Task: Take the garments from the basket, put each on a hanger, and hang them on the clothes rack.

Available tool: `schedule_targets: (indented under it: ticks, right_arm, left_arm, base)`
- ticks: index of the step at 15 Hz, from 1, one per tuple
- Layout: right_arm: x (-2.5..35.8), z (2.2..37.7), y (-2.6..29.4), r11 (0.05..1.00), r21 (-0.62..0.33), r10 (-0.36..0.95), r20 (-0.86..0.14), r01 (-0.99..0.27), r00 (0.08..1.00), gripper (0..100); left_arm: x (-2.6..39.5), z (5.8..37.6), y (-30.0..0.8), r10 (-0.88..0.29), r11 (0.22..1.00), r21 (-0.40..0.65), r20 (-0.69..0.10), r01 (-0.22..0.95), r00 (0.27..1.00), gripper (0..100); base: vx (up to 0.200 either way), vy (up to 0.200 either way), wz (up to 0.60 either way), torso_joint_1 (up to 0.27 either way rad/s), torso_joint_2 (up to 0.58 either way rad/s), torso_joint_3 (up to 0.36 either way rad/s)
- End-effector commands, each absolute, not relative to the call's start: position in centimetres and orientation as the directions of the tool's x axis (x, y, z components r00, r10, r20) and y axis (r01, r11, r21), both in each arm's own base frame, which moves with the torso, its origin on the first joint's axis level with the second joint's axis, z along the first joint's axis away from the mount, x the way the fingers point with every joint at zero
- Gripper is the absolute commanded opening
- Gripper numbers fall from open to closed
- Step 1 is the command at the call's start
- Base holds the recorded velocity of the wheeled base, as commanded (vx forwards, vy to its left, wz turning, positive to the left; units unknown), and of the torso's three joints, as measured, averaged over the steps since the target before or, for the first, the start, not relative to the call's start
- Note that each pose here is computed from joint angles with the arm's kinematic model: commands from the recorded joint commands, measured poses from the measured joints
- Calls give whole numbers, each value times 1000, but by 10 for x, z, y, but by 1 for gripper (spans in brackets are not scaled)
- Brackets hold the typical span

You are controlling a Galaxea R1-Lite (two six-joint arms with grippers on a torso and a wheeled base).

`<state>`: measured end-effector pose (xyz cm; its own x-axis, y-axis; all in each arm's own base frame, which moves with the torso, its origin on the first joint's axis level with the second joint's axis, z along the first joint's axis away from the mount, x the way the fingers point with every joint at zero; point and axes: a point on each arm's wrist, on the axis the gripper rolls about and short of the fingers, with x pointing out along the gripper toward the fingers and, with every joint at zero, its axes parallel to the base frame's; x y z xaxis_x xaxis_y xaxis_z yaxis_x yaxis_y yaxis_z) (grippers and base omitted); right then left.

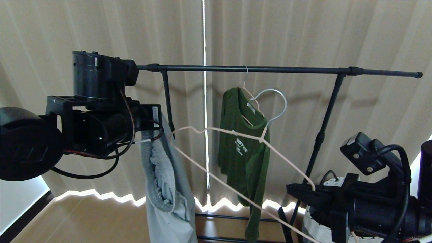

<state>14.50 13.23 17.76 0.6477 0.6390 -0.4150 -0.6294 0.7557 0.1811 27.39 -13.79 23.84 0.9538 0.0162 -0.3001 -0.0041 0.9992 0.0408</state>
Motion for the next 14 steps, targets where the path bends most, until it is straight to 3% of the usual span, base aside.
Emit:
schedule_targets:
  ticks: [1, 14]
  right_arm:
    - [140, 177, 139, 726, 182, 668, -416, -663, 617, 0]
    - [134, 174, 153, 682, 184, 704, -429, -708, 567, 0]
  left_arm:
    - [281, 233, -141, 23, 999, 49, -313, -8, 950, 0]
    - [288, 227, -132, 123, 991, 83, -317, -101, 941, 0]
  base:
    - [0, 0, 0, 0, 0, 0]
    - [0, 0, 0, 0, 0, 0]
